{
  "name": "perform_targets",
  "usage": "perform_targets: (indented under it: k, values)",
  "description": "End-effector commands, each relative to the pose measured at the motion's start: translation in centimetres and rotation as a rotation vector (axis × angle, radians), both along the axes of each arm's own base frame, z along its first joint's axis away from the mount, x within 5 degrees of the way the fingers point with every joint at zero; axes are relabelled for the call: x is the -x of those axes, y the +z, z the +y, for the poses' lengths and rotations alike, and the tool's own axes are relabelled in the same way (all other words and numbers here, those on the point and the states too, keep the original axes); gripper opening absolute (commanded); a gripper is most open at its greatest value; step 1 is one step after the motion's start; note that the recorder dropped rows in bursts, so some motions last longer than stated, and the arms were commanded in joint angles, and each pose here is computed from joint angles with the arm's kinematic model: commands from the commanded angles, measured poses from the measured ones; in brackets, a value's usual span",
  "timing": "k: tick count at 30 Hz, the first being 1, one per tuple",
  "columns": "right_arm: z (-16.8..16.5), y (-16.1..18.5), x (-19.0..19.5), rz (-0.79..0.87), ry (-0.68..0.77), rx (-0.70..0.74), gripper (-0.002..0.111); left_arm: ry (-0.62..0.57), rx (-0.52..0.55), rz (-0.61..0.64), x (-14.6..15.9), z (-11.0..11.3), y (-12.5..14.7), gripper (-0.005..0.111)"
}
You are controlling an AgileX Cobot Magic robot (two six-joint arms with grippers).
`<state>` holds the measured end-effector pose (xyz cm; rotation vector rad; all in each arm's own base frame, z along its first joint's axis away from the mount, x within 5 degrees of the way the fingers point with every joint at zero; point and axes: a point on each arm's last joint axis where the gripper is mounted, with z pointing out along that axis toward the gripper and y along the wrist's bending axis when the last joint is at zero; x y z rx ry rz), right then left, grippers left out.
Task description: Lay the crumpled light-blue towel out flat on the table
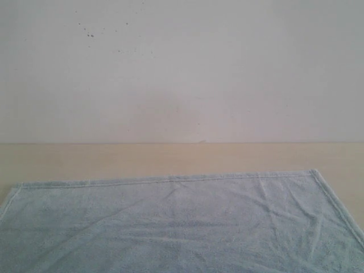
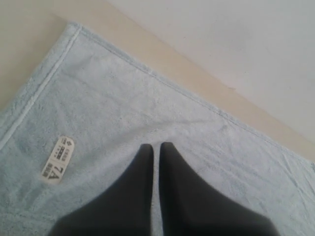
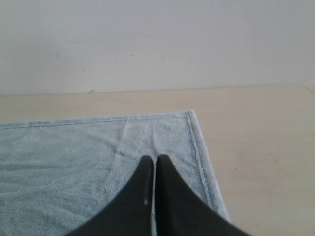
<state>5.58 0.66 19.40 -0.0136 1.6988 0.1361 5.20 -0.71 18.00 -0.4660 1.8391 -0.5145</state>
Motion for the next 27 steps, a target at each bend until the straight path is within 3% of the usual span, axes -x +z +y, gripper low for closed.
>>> perform_targets:
  k: [1,3,5,27]
  values:
    - [0.00,0.06,0.04,-0.008,0.000,-0.002,0.001,-0.088,-0.351,-0.122,-0.19,0.03,0.58,0.004]
    - [0.00,0.06,0.04,-0.008,0.000,-0.002,0.001,-0.142,-0.547,-0.143,-0.18,0.02,0.56,0.004]
    - [0.00,0.06,0.04,-0.008,0.000,-0.002,0.001,-0.173,-0.664,-0.156,-0.18,0.02,0.56,0.004]
    - [-0.02,0.19,0.02,-0.023,-0.002,-0.004,0.001,-0.175,-0.606,-0.175,-0.20,-0.14,0.73,0.004]
